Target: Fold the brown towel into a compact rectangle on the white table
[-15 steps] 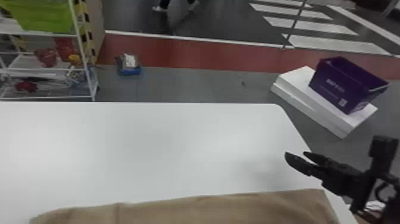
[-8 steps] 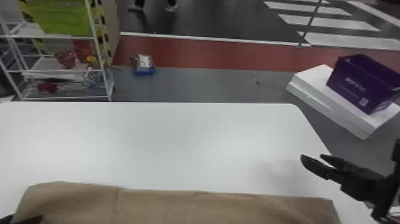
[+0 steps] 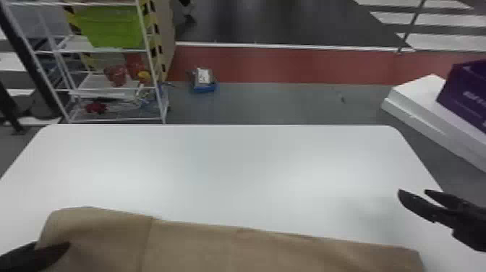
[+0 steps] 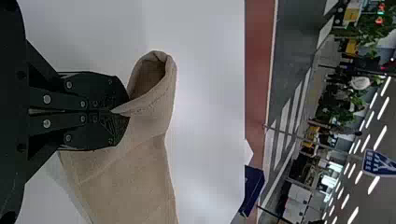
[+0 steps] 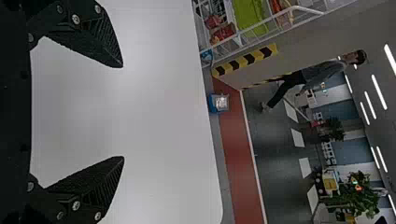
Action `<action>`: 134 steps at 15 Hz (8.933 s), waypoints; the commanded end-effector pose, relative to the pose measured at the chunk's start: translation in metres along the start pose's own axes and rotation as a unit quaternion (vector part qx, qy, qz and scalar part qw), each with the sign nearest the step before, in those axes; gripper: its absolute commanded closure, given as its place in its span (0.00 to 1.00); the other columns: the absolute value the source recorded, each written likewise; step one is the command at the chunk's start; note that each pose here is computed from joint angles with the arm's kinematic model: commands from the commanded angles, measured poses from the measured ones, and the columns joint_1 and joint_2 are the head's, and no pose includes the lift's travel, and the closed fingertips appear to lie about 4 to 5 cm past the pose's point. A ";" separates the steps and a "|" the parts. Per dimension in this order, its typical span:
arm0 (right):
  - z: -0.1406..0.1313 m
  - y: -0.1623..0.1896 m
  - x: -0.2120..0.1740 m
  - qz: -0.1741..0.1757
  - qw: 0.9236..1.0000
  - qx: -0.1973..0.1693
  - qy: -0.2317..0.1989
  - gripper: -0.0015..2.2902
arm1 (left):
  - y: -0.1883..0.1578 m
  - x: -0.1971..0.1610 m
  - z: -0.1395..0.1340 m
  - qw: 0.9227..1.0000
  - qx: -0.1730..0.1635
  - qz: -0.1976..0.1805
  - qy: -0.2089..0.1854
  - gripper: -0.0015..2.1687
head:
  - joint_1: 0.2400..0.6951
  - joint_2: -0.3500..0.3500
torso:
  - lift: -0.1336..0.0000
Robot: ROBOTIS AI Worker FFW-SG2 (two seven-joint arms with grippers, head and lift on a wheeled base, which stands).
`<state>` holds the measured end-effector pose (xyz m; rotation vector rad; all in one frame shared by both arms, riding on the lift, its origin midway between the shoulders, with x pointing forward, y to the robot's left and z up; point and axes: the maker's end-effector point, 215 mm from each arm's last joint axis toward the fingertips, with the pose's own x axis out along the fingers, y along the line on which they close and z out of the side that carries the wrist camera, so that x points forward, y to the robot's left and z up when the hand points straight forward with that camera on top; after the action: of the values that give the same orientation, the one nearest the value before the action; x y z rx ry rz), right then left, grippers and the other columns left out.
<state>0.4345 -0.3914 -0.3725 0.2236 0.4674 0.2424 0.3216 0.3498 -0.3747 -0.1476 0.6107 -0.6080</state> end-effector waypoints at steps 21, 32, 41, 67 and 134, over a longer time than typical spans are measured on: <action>-0.006 -0.001 0.003 0.002 1.000 0.000 0.002 0.09 | -0.249 0.159 0.013 0.979 -0.086 -0.145 0.114 0.63 | 1.00 0.00 | 0.07; -0.007 -0.005 0.000 -0.002 1.000 -0.001 0.004 0.09 | -0.263 0.191 -0.007 0.976 -0.080 -0.148 0.141 0.46 | 1.00 0.00 | 0.07; -0.009 0.005 0.003 0.009 1.000 -0.001 0.005 0.09 | -0.257 0.193 0.010 0.980 -0.069 -0.154 0.110 0.02 | 1.00 0.00 | 0.07; -0.124 0.239 -0.019 0.205 0.941 0.140 0.231 0.09 | -0.009 0.092 0.054 0.983 -0.095 0.002 -0.157 0.02 | 1.00 0.77 | 0.07; -0.159 0.265 0.016 0.201 0.917 -0.043 0.342 0.36 | 0.009 0.080 0.040 0.981 -0.113 0.016 -0.157 0.03 | 1.00 0.93 | 0.07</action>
<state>0.3264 -0.1129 -0.4473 0.1303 1.1040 0.7518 0.4018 0.3091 -0.3842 -0.4381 0.3721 -0.4711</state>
